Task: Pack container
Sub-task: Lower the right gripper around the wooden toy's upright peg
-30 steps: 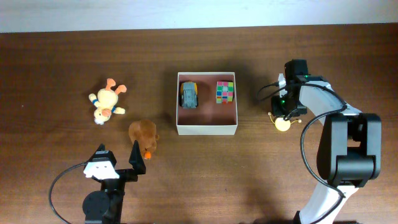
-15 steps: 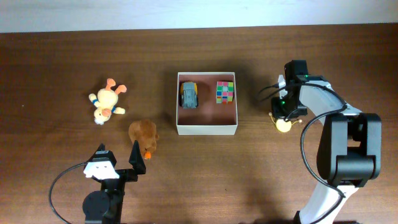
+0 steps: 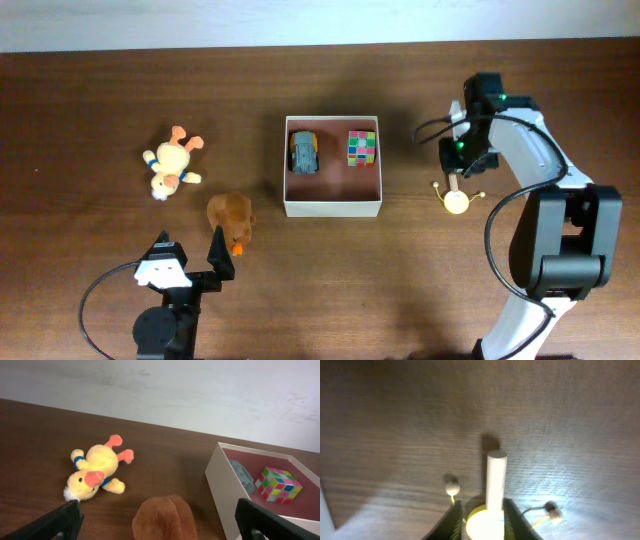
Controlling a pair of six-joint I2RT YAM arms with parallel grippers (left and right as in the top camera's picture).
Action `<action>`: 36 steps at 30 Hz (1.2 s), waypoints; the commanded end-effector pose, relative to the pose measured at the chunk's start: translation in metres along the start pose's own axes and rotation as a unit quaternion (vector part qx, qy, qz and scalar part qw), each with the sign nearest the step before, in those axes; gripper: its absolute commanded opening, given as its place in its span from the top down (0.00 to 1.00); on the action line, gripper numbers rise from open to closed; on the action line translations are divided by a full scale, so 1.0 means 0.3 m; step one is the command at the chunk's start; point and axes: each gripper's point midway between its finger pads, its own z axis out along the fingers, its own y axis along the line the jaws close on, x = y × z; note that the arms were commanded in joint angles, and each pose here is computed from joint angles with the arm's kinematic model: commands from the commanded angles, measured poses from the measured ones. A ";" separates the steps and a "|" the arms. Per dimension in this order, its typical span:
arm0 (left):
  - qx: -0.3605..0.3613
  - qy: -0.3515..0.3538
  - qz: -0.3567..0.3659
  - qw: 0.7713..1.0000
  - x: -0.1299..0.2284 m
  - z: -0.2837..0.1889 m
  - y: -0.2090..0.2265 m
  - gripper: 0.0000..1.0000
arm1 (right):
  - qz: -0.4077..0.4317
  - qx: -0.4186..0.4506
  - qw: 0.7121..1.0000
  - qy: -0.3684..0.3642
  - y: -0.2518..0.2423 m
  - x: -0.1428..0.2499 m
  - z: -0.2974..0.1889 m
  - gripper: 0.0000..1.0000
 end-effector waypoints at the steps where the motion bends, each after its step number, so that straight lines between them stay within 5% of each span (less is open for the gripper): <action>1: 0.003 0.001 0.009 1.000 0.006 0.001 -0.001 0.01 | -0.003 -0.006 1.000 -0.021 0.003 -0.050 -0.037 0.67; 36: 0.003 0.001 0.009 1.000 0.006 0.001 -0.001 0.01 | -0.020 0.004 0.999 0.033 -0.018 0.050 0.205 0.70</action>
